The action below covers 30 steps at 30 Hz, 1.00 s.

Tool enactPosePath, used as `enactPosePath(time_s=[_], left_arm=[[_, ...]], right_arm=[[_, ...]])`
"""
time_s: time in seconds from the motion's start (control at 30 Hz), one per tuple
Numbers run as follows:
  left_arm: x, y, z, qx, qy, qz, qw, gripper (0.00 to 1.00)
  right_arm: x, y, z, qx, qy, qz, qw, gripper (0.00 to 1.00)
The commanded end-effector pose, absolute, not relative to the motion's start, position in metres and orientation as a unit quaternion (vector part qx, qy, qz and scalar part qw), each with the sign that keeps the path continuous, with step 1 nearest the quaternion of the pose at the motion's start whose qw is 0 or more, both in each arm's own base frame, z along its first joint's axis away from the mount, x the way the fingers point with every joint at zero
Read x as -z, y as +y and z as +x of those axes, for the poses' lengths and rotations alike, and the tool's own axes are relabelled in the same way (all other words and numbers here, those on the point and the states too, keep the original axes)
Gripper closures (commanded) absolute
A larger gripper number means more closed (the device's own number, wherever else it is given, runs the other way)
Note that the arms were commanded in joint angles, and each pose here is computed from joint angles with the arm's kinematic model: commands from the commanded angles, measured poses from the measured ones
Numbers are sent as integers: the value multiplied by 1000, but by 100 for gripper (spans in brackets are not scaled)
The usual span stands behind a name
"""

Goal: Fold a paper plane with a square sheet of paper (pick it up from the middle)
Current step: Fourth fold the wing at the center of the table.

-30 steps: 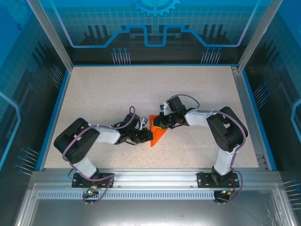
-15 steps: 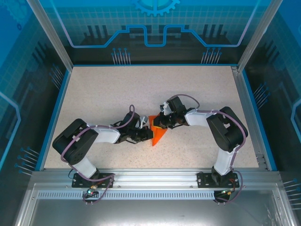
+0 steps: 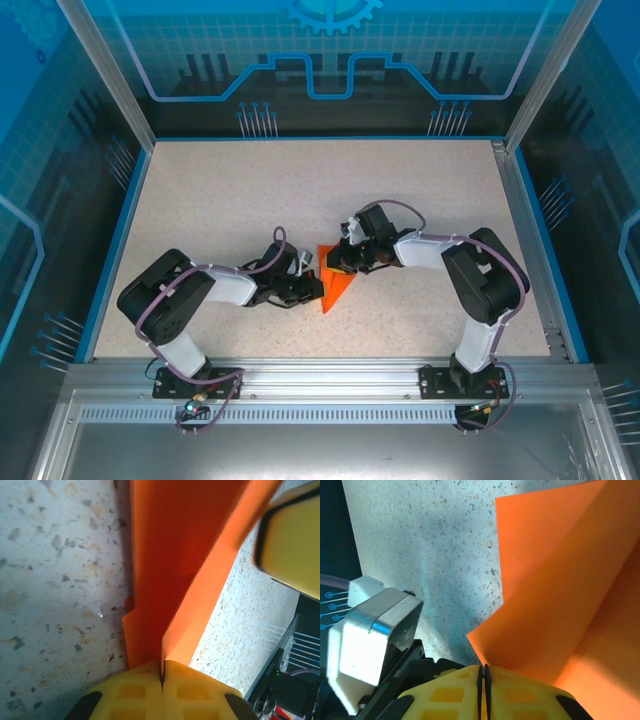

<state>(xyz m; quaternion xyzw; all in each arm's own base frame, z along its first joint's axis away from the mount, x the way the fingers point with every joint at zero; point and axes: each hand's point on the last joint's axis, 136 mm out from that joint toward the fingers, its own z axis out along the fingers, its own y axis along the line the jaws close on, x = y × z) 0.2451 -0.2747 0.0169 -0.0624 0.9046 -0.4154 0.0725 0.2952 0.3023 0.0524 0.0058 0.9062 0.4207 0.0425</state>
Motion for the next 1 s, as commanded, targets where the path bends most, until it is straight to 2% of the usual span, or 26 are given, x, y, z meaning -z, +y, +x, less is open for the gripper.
enactPosePath(time_s=[0.0, 0.5, 0.97], left_arm=[[-8, -267, 245, 409, 906, -88, 70, 98], [-1, -267, 242, 402, 910, -88, 57, 98], [1, -267, 239, 394, 915, -76, 47, 97]], right_arm=[[-62, 298, 291, -421, 906, -4, 48, 87], [-62, 316, 292, -460, 888, -10, 26, 87], [-30, 299, 303, -408, 912, 25, 31, 87]])
